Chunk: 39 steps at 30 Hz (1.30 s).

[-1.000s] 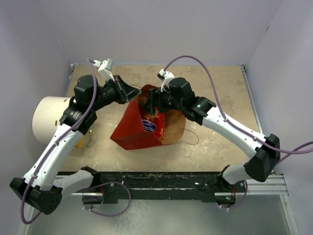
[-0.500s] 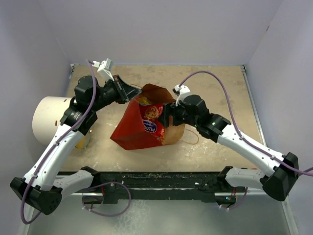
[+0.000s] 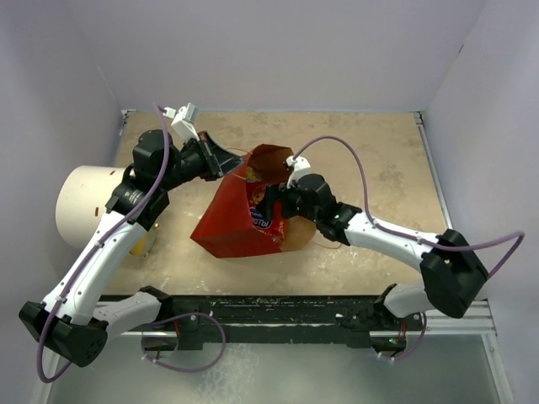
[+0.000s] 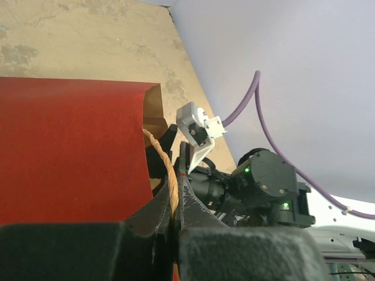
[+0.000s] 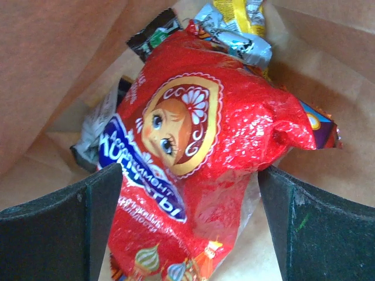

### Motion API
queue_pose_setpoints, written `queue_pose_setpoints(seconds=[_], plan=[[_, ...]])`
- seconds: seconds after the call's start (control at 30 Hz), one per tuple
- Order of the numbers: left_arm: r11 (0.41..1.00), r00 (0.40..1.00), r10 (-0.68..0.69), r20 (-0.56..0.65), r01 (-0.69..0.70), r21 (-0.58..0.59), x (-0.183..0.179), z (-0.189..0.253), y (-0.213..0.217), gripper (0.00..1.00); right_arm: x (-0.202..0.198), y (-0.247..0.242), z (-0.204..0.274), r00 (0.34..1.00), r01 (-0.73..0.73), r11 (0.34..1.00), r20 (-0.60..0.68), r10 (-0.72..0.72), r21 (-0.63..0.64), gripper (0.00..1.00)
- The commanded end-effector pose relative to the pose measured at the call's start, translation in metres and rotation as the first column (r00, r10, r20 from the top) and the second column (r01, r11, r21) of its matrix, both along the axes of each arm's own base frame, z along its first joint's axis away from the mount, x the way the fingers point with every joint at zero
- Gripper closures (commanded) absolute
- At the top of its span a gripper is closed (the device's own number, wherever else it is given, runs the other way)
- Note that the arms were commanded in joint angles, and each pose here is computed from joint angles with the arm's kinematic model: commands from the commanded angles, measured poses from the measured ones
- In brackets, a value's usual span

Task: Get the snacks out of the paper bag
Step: Take out the snack from the paper bag.

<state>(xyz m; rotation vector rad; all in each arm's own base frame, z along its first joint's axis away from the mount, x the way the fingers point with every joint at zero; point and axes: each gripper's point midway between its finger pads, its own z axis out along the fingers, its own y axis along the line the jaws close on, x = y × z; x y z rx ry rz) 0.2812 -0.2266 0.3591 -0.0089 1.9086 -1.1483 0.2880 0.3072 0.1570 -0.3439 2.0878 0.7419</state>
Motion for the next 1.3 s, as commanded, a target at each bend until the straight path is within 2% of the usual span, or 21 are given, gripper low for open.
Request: queue_pose_setpoints(seconds=[0.0,0.1,0.23,0.33,0.4,0.5,0.67,0.8,0.87,1.27], plan=[[0.999,0.999,-0.024,0.045,0.026,-0.034,-0.005,0.024,-0.003,1.0,0.023,0.005,0.017,0.989,0.071,0.99,0.123,-0.086,0.121,0.0],[0.999,0.999,-0.03,0.038,0.031,-0.039,-0.007,0.024,-0.004,1.0,0.03,0.001,0.013,0.98,0.104,0.987,0.154,-0.123,0.124,0.0],[0.999,0.999,-0.001,0.037,0.002,-0.035,-0.006,0.023,0.0,1.0,0.038,-0.013,-0.017,0.977,0.203,0.979,0.062,-0.202,-0.011,0.0],[0.999,1.0,0.012,0.029,-0.011,-0.035,-0.005,0.022,0.002,1.0,0.034,0.0,-0.022,0.99,0.126,0.992,0.057,-0.126,-0.006,0.03],[0.999,1.0,0.01,0.018,-0.009,-0.032,-0.004,0.019,0.001,1.0,0.035,0.012,-0.015,0.993,0.064,0.998,0.101,-0.067,0.028,0.07],[1.0,1.0,0.015,-0.003,-0.015,-0.022,-0.004,0.014,0.002,1.0,0.029,0.028,-0.015,0.994,-0.03,0.999,0.103,0.025,0.044,0.15],[0.998,0.998,0.061,-0.017,-0.061,-0.024,-0.003,0.011,0.008,1.0,0.028,0.035,0.0,0.989,-0.081,0.996,0.123,0.077,0.034,0.32],[0.996,0.997,0.08,-0.017,-0.081,-0.027,-0.004,0.011,0.012,1.0,0.026,0.043,0.022,0.983,-0.123,0.99,0.146,0.112,0.069,0.58],[0.997,0.997,0.079,-0.022,-0.08,-0.021,-0.004,0.01,0.012,1.0,0.024,0.047,0.032,0.979,-0.146,0.986,0.155,0.132,0.081,0.66],[0.994,0.994,0.105,-0.027,-0.105,0.004,-0.004,0.008,0.018,1.0,0.024,0.036,0.098,0.958,-0.137,0.987,0.264,0.111,0.081,0.85]])
